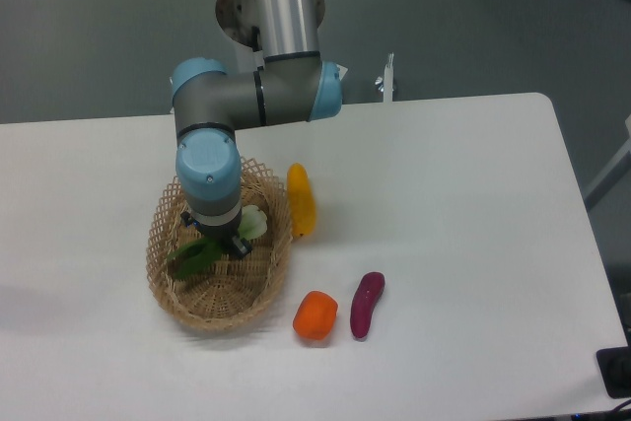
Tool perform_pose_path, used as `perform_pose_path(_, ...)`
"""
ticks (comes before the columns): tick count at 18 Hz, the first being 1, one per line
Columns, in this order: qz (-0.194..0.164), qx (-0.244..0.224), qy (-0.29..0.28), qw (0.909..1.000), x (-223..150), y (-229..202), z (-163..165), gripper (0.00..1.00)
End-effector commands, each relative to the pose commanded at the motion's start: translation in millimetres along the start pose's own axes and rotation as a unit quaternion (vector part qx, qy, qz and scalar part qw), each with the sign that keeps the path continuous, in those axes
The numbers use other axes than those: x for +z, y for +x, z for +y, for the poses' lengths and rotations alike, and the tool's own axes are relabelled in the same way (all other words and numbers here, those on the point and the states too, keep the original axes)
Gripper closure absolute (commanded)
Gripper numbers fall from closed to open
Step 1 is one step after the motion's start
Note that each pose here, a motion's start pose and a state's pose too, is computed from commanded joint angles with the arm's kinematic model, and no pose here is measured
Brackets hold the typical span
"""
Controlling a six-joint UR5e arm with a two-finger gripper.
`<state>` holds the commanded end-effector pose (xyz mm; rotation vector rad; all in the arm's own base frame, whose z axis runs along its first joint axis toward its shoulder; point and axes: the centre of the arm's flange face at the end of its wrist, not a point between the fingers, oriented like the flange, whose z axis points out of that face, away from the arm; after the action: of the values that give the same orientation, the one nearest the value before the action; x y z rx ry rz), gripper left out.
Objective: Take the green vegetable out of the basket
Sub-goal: 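Close the gripper on the green bok choy leaves in the basket, then lift the bok choy out of the basket and carry it away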
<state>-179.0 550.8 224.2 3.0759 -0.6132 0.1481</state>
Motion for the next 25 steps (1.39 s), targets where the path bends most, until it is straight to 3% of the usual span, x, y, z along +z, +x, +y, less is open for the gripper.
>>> perform_pose_path(4, -0.017, -0.008, 0.013, 0.9997, -22.9, -3.4, 5.0, 0.91)
perform_pose_path(11, -0.049, -0.056, 0.059, 0.9955, -72.7, -58.3, 35.1, 0.95)
perform_pose_path(17, -0.084, -0.107, 0.083, 0.9873, -115.1, -123.0, 89.4, 0.95)
perform_pose_path(20, -0.089, -0.111, 0.08, 0.9865, -118.3, -141.6, 116.4, 0.94)
perform_pose_path(25, -0.111, -0.123, 0.028, 0.9858, -122.6, -169.0, 166.5, 0.94)
